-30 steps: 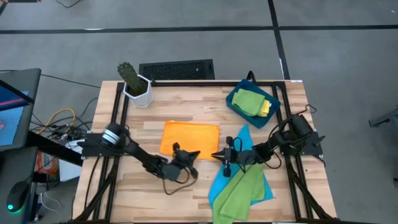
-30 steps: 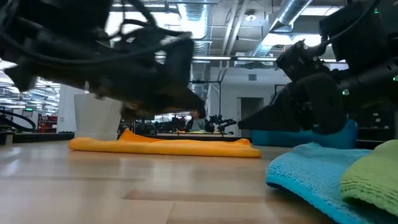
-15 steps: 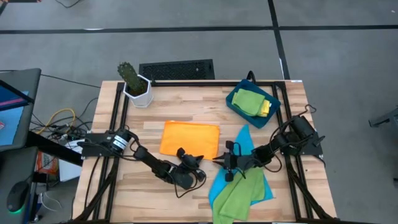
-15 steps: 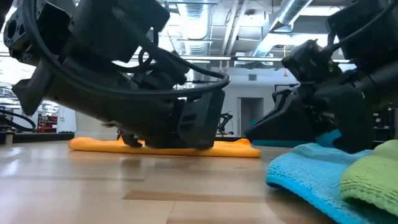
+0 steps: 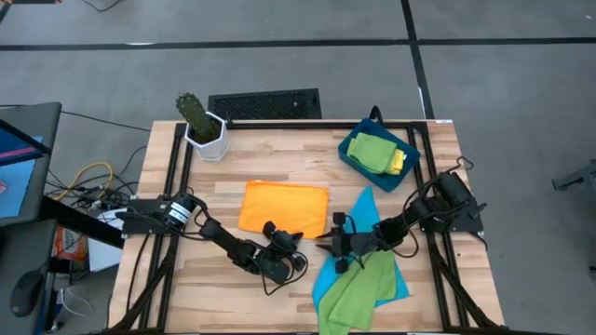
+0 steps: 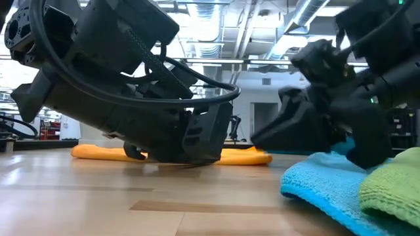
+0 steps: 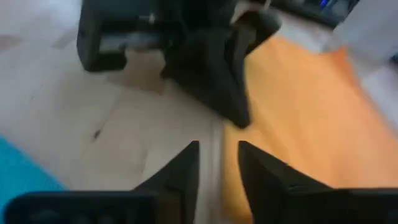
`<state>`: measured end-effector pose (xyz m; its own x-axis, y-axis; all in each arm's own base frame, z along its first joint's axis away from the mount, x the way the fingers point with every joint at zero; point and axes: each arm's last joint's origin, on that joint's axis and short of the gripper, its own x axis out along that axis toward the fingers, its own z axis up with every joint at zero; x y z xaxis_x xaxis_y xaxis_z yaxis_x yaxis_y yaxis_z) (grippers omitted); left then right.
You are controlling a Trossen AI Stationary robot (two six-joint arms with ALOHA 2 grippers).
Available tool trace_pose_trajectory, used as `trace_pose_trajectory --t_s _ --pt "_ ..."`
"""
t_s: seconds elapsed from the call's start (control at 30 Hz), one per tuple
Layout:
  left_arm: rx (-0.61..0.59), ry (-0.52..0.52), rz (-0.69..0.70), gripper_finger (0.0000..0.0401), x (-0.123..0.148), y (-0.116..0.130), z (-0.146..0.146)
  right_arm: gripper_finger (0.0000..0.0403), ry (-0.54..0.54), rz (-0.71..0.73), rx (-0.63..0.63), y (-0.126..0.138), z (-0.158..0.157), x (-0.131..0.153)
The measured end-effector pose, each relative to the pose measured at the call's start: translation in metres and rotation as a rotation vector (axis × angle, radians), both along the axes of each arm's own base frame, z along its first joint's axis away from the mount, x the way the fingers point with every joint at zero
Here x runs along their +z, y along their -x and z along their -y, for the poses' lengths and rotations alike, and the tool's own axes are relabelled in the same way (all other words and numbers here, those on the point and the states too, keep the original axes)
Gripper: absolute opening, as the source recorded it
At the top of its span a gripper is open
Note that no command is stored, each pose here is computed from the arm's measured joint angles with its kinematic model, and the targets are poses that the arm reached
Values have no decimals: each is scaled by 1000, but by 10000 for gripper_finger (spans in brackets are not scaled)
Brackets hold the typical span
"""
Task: Fold microfiber towels
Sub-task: Fold the orange microfiber cloth
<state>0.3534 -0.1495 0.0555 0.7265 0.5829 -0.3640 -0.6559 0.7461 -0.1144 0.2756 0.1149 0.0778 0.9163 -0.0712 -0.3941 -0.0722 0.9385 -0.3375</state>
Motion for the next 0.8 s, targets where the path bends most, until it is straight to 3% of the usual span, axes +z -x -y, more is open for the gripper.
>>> trace_pose_trajectory --t_s 0.2,0.4,0.5,0.6,0.8 --pt "-38 -15 2 0 7 -2 2 211 -30 -12 -49 -4 4 -2" --pt "-108 -119 12 0 61 -4 7 194 -86 -77 -82 -1 7 -16" --pt "-119 -137 -46 0 71 5 10 185 -102 -92 -96 0 8 -18" --pt "-98 -81 -64 0 62 16 16 174 -93 -101 -102 1 8 -19" --pt "-38 0 -71 0 14 26 21 122 -93 -104 -103 1 8 -19"
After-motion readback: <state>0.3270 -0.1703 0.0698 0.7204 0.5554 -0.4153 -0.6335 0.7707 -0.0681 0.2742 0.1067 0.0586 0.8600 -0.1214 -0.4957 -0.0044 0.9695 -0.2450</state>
